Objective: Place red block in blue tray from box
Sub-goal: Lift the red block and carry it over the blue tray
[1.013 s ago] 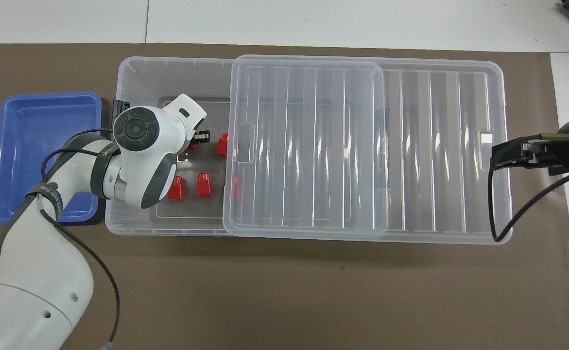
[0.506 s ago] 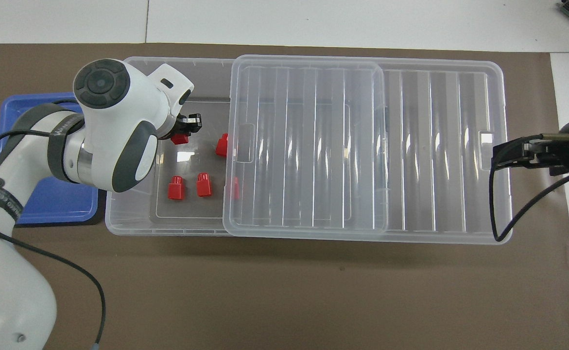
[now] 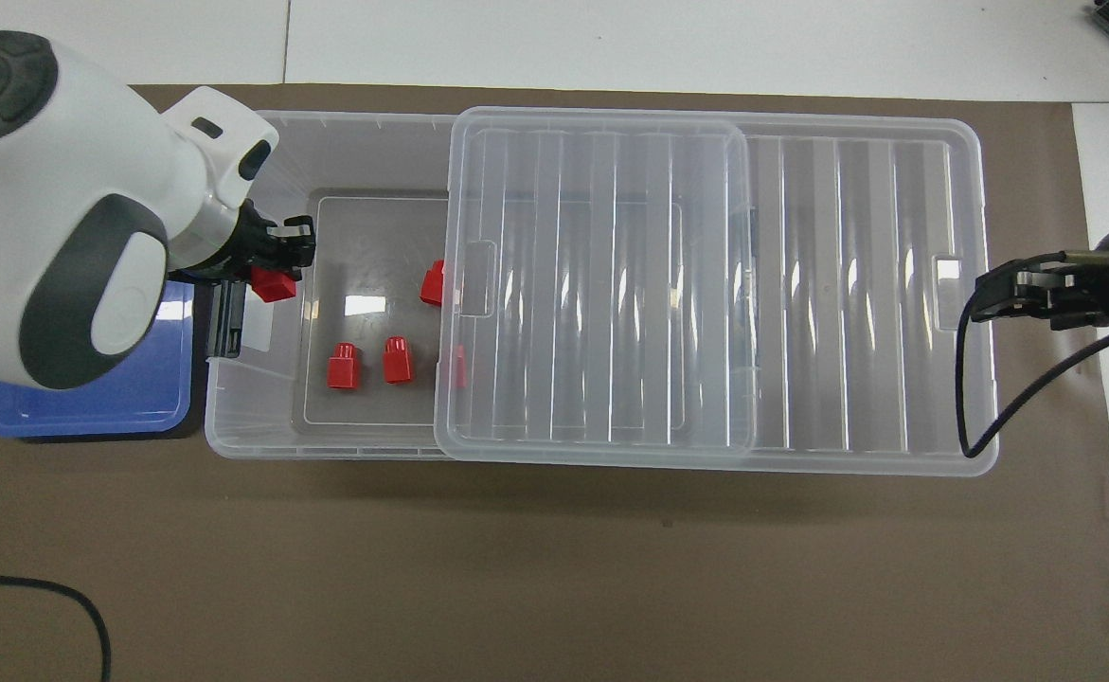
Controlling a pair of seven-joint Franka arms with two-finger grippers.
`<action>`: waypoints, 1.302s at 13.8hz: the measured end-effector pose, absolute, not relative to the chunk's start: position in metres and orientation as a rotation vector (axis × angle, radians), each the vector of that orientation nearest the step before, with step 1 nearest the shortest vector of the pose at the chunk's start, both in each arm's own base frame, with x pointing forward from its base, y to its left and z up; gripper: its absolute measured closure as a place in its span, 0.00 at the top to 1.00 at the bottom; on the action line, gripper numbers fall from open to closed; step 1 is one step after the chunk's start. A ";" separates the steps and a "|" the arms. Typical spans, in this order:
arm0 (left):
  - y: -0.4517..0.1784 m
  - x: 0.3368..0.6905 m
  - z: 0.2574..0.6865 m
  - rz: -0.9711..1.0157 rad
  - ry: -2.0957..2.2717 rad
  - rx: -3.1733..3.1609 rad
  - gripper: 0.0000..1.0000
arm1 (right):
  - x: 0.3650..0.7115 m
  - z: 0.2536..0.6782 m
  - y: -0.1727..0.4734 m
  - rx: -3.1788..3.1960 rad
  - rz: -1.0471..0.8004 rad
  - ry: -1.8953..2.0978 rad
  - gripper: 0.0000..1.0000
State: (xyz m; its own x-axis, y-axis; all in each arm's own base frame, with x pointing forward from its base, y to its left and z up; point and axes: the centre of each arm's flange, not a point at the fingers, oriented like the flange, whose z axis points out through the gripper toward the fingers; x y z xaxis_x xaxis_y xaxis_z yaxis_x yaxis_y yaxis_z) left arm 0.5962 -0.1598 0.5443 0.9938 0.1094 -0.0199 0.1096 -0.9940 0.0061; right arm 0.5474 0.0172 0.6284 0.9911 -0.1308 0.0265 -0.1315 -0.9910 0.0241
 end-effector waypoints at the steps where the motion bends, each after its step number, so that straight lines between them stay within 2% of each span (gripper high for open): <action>1: -0.138 0.599 0.555 -0.047 0.088 3.136 0.34 | 0.548 0.626 0.012 3.108 0.042 -0.219 0.49; 5: -0.034 0.615 0.557 -0.051 -0.181 3.126 0.34 | 0.558 0.602 -0.027 3.101 0.116 -0.324 0.03; 8: 0.023 0.623 0.543 0.038 -0.251 3.126 0.34 | 0.562 0.577 -0.050 3.094 0.146 -0.383 0.01; 14: 0.059 0.629 0.456 0.187 -0.213 3.143 0.34 | 0.587 0.530 -0.077 3.077 0.229 -0.425 0.01; 18: 0.101 0.619 0.400 0.137 -0.149 3.152 0.34 | 0.607 0.492 -0.100 3.086 0.252 -0.431 0.01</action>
